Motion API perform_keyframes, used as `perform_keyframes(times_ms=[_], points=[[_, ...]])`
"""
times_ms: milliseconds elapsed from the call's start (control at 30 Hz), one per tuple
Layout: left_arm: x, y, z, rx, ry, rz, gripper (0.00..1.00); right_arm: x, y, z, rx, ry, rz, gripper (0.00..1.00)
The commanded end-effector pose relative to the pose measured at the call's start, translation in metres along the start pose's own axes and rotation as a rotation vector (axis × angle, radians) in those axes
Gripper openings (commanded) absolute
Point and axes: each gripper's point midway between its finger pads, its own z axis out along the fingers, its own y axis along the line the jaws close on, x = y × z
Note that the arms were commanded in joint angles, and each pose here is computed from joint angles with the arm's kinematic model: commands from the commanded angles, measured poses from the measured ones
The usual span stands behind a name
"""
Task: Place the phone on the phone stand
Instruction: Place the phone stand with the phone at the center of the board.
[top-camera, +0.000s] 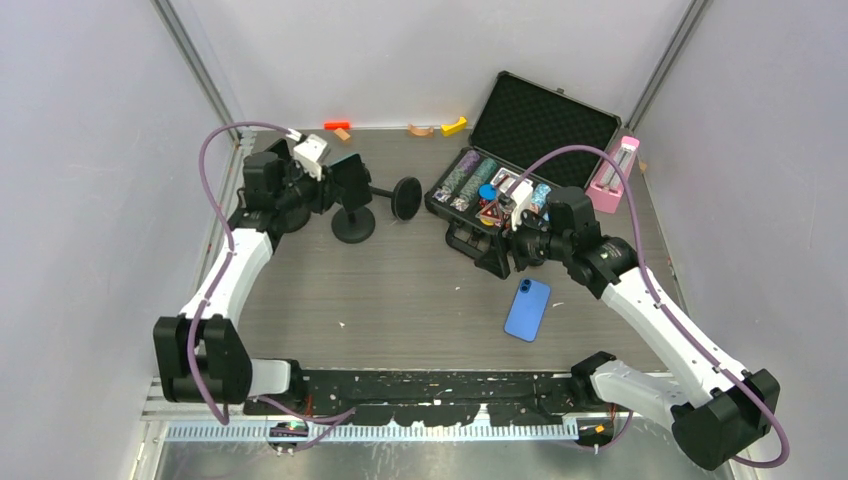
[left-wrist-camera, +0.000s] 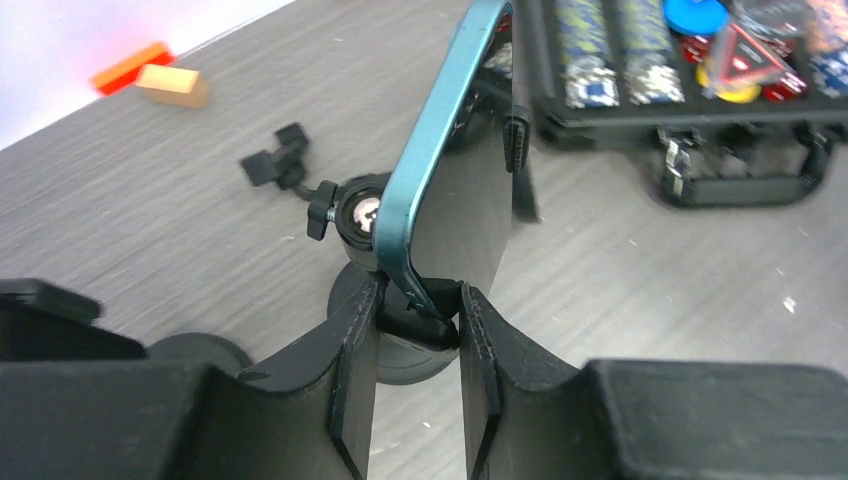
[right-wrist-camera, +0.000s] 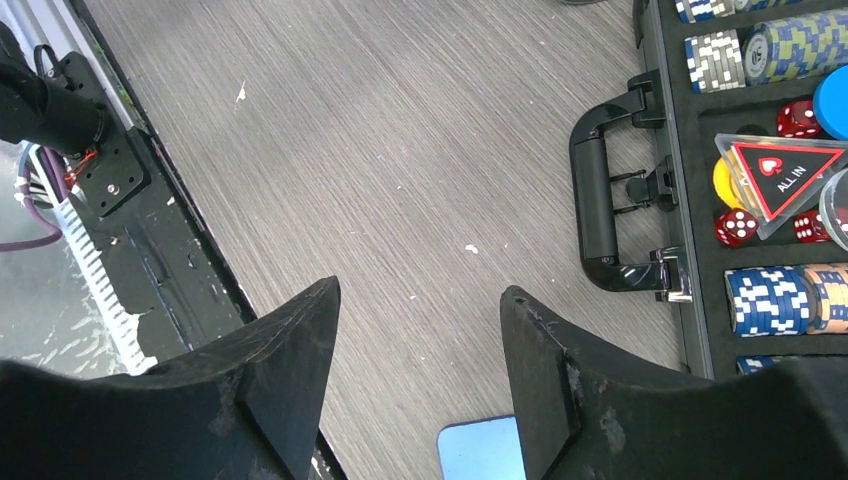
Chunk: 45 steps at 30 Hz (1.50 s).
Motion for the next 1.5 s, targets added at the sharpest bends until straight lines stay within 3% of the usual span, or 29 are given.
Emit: perform_keyframes(times_ms=[0, 233, 300, 467, 667, 800, 933, 1100, 1267, 1467], points=[[-0.057, 0.07, -0.005, -0.224, -0.205, 0.063, 0.0, -0.02, -0.003, -0.006, 0.025, -0.064, -0.026, 0.65], [-0.044, 0.093, 0.012, -0.257, -0.197, 0.021, 0.0, -0.019, -0.005, -0.003, 0.027, -0.061, -0.018, 0.65], [-0.039, 0.096, 0.013, -0.274, -0.186, 0.015, 0.05, -0.018, -0.005, -0.004, 0.029, -0.061, -0.016, 0.65], [-0.042, 0.099, 0.008, -0.299, -0.185, 0.026, 0.38, -0.017, -0.007, -0.004, 0.035, -0.06, -0.016, 0.65], [-0.074, 0.078, -0.015, -0.254, -0.248, 0.054, 0.76, -0.017, -0.009, -0.002, 0.038, -0.059, -0.012, 0.65], [-0.094, 0.065, -0.038, -0.257, -0.294, 0.064, 0.89, -0.018, -0.009, -0.003, 0.041, -0.063, -0.01, 0.65], [-0.109, 0.046, -0.054, -0.245, -0.313, 0.059, 0.92, -0.019, -0.01, -0.004, 0.043, -0.07, -0.009, 0.65], [-0.114, -0.003, -0.044, -0.175, -0.227, 0.119, 0.92, -0.019, -0.012, -0.005, 0.053, -0.08, -0.006, 0.65], [-0.112, -0.059, -0.011, -0.067, -0.124, 0.22, 0.91, -0.019, -0.016, -0.007, 0.066, -0.089, 0.004, 0.65], [-0.078, -0.078, 0.056, 0.009, 0.084, 0.2, 0.88, -0.02, -0.024, -0.01, 0.084, -0.1, 0.031, 0.65]])
